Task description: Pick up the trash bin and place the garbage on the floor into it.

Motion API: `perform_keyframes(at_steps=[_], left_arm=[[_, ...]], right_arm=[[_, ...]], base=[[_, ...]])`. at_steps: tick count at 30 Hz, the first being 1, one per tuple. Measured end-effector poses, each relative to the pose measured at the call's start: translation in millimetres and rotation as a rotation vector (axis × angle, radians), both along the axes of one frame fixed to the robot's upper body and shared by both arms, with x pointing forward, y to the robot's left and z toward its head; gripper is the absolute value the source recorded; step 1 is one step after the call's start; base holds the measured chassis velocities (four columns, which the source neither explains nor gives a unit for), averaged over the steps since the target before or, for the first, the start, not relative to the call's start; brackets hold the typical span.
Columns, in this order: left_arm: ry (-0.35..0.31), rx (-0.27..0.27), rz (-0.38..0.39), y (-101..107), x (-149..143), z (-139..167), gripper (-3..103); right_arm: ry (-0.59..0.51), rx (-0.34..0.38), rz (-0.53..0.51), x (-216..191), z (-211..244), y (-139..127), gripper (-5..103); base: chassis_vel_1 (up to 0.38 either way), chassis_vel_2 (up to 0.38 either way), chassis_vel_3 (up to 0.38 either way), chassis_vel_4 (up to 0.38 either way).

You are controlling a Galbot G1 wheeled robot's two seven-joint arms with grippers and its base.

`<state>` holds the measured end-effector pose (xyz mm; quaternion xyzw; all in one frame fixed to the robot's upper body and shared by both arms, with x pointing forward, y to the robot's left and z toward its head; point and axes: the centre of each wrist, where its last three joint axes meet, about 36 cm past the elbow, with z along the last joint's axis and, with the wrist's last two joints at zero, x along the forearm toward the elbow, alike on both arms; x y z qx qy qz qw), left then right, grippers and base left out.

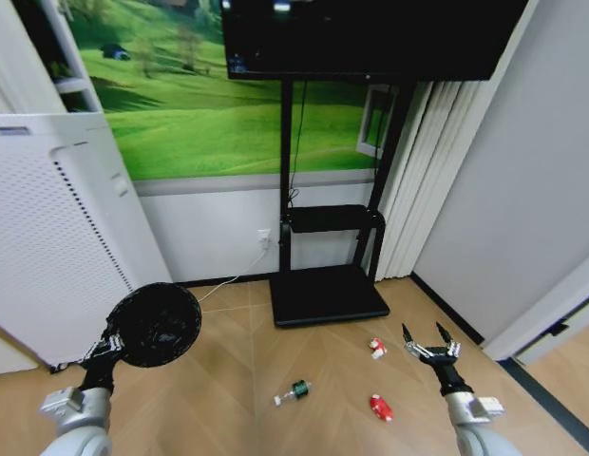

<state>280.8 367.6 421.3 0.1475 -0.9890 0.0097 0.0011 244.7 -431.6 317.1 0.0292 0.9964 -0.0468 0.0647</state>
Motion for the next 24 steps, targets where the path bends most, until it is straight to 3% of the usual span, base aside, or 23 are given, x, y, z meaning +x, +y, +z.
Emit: perform_keyframes(at_steps=[12, 24], left_arm=[[0.004, 0.008, -0.007, -1.4, -3.0, -1.2, 7], [0.001, 0.008, -0.02, -5.4, -6.3, -1.1, 7]], right_arm=[[0.005, 0.014, 0.017, 0.3, 1.5, 0.4, 100], [-0.025, -0.003, 0.027, -2.8, -1.3, -9.5, 100]], base=[[-0.008, -0.025, 0.001, 0.014], [-0.154, -0.147, 0.166, 0.103]])
